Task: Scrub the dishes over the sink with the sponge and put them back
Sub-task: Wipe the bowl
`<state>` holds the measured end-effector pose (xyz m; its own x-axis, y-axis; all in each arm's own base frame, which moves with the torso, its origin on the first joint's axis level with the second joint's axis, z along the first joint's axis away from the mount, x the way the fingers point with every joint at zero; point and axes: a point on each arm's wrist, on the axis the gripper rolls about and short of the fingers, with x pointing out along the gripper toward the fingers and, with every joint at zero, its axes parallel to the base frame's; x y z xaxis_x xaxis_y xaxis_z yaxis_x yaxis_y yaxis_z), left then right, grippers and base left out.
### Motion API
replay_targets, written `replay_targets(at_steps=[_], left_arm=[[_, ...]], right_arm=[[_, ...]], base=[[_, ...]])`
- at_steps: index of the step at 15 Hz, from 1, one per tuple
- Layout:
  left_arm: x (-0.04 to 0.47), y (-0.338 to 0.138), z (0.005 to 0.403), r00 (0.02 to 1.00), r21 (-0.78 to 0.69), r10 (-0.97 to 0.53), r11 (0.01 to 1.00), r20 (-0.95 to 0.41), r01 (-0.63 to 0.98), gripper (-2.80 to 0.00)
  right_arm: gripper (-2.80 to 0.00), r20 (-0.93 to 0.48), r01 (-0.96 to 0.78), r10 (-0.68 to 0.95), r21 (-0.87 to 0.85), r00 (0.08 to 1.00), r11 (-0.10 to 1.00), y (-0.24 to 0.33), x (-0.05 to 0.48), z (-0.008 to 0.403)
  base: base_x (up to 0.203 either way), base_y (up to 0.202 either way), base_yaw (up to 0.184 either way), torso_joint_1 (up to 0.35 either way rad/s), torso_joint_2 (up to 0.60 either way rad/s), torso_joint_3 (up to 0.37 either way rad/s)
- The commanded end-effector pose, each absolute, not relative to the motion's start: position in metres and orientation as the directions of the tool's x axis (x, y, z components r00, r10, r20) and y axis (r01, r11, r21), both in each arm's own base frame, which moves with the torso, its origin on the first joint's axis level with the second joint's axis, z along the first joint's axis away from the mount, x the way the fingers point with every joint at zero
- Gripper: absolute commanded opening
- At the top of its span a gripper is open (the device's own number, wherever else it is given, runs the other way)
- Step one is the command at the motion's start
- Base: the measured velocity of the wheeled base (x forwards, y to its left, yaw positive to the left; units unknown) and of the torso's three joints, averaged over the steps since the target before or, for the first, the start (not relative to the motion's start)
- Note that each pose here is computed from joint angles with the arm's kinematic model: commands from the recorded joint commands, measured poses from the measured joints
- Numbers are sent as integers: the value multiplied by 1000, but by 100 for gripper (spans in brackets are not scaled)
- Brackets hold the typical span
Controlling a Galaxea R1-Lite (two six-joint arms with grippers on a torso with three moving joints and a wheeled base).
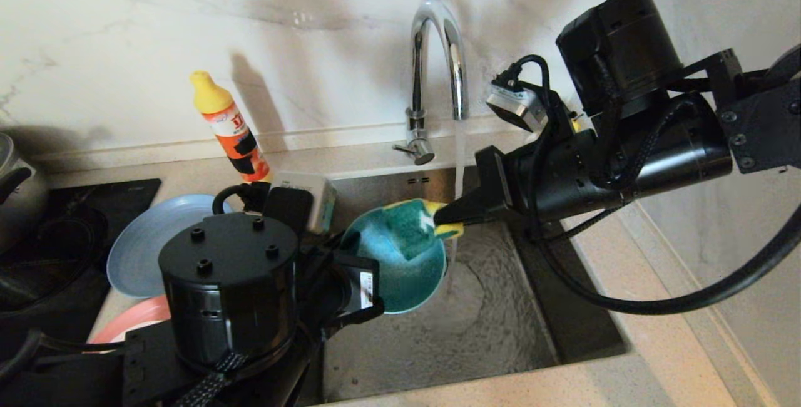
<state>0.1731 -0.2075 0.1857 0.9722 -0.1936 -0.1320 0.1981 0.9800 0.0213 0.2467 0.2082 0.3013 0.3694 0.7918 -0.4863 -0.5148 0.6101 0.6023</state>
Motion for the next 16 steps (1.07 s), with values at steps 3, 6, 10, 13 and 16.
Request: replay_targets(at_steps=[3, 6, 10, 13, 16], left_arm=[[173, -207, 191, 975, 5, -191, 981, -114, 193, -280], [172, -206, 193, 976, 0, -192, 981, -107, 193, -280], [172, -207, 194, 976, -2, -192, 981, -105, 193, -280], [174, -207, 194, 977, -11, -192, 981, -93, 192, -280], [174, -208, 194, 977, -13, -192, 981, -94, 191, -280]], right_arm=[[-280, -511, -516, 794, 607, 330, 604, 209, 233, 295], [-280, -537, -521, 793, 607, 286, 599, 217, 226, 286], [-280, -556, -538, 796, 607, 238, 585, 230, 217, 279], [-280, -569, -556, 799, 607, 195, 568, 241, 208, 274], [-280, -582, -570, 799, 609, 153, 552, 256, 202, 266]], base=[[0, 0, 0, 0, 0, 0], [0, 0, 0, 0, 0, 0], [0, 0, 0, 0, 0, 0], [0, 0, 0, 0, 0, 0], [0, 0, 0, 0, 0, 0]])
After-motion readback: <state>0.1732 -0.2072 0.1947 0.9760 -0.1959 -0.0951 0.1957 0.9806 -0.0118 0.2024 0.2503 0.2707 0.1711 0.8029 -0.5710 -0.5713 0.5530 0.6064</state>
